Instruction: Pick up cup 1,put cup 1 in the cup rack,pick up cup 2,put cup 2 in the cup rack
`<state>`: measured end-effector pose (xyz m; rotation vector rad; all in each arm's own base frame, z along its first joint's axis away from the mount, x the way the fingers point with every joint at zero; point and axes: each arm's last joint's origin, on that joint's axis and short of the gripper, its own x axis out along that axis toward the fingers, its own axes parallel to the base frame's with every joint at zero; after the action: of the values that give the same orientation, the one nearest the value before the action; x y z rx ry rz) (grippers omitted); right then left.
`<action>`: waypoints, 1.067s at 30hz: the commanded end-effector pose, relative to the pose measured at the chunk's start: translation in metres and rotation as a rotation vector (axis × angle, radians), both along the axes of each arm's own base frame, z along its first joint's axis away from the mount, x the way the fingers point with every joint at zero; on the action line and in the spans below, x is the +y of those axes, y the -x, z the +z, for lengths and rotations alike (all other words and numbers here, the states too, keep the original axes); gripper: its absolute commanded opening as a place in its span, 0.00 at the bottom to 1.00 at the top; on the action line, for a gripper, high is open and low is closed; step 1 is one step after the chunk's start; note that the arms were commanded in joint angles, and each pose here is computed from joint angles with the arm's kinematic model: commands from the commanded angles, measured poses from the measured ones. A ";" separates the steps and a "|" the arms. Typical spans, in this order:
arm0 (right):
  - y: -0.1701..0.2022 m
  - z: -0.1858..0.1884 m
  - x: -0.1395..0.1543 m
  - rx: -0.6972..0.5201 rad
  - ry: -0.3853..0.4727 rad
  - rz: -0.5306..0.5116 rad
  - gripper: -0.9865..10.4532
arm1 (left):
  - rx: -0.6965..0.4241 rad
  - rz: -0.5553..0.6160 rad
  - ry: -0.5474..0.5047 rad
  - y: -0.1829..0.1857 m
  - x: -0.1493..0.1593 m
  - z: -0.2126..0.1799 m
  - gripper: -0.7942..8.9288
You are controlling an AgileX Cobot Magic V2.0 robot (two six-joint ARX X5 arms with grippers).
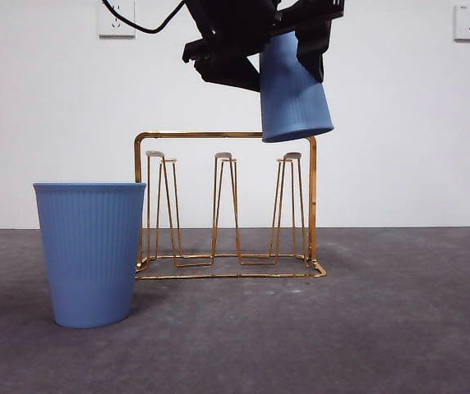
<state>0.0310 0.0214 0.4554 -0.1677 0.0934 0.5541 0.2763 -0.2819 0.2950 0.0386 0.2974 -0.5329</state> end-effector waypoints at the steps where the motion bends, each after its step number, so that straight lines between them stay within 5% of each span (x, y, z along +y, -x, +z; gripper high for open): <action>1: 0.000 -0.001 0.000 -0.004 0.004 0.001 0.31 | -0.001 0.002 -0.025 -0.006 -0.003 -0.010 0.08; 32: -0.001 -0.002 0.001 0.007 0.012 0.001 0.31 | 0.145 0.022 -0.139 -0.029 -0.017 -0.084 0.08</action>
<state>0.0309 0.0213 0.4547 -0.1710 0.0999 0.5551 0.3036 -0.2987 0.2170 0.1323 0.4644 -0.4999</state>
